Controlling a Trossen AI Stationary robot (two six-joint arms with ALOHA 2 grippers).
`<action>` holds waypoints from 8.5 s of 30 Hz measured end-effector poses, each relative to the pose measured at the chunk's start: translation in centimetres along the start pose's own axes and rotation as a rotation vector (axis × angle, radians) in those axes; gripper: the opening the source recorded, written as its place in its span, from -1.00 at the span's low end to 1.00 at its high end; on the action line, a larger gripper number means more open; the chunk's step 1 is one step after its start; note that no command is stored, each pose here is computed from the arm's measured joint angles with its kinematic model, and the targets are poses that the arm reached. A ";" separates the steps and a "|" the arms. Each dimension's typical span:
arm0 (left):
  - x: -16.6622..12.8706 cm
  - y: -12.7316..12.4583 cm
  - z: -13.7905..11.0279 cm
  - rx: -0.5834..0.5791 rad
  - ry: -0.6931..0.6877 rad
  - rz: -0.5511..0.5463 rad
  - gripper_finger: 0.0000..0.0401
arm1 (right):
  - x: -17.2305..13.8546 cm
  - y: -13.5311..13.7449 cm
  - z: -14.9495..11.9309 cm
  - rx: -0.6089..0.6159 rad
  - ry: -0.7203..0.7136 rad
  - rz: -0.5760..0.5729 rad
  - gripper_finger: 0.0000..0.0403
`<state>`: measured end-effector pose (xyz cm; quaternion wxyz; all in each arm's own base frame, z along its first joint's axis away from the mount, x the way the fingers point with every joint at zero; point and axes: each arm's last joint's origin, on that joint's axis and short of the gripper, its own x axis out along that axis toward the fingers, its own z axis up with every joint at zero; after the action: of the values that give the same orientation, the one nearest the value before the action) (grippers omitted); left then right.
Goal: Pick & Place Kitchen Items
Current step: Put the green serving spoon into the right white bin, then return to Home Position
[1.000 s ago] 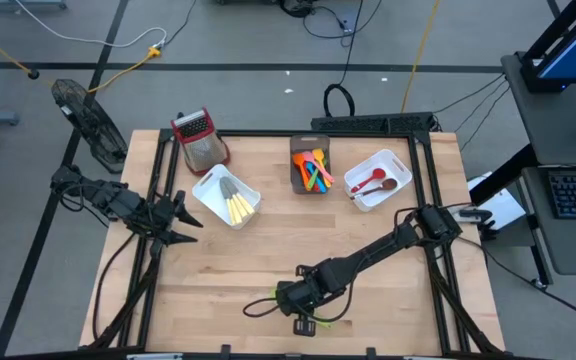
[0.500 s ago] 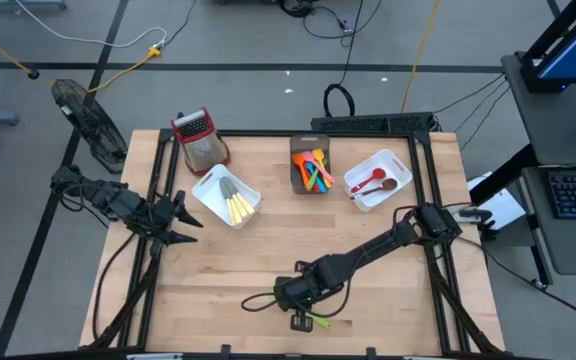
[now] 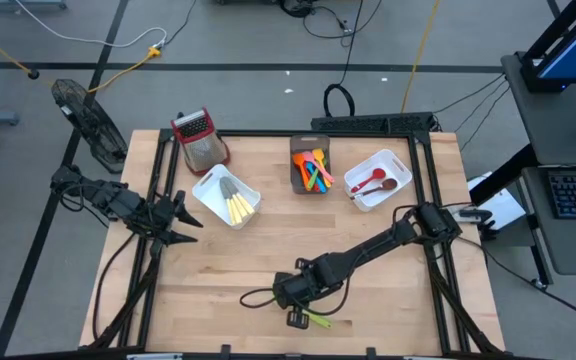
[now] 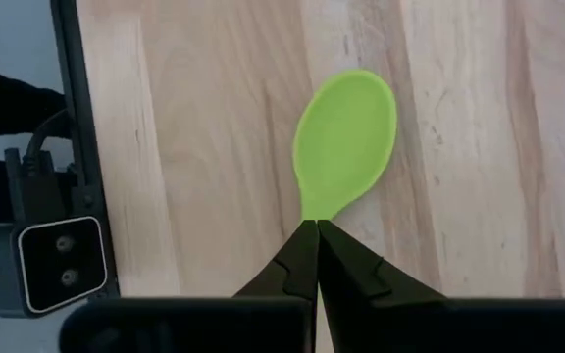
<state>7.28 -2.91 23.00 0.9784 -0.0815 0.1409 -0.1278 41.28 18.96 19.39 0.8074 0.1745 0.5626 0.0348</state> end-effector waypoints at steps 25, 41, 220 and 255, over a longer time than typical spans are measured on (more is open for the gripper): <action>0.0 0.0 0.0 0.004 0.002 0.000 0.00 | 1.1 -0.9 -1.0 0.064 0.123 0.100 -0.11; 0.0 0.0 0.0 0.011 0.003 0.001 0.00 | 2.4 -0.7 -0.5 0.060 0.074 0.135 -0.17; -0.3 0.6 1.7 0.045 -0.221 0.321 0.00 | -22.4 -20.2 -20.8 0.059 -1.137 0.239 -1.00; 3.5 1.8 -4.0 0.054 -0.338 0.445 0.00 | -18.8 -22.2 -25.0 0.132 -1.051 0.127 -1.00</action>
<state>9.79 -2.61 17.92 0.9938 -0.0425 -0.0132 0.1017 8.29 -0.56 21.45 0.9639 0.2526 0.0716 -0.0440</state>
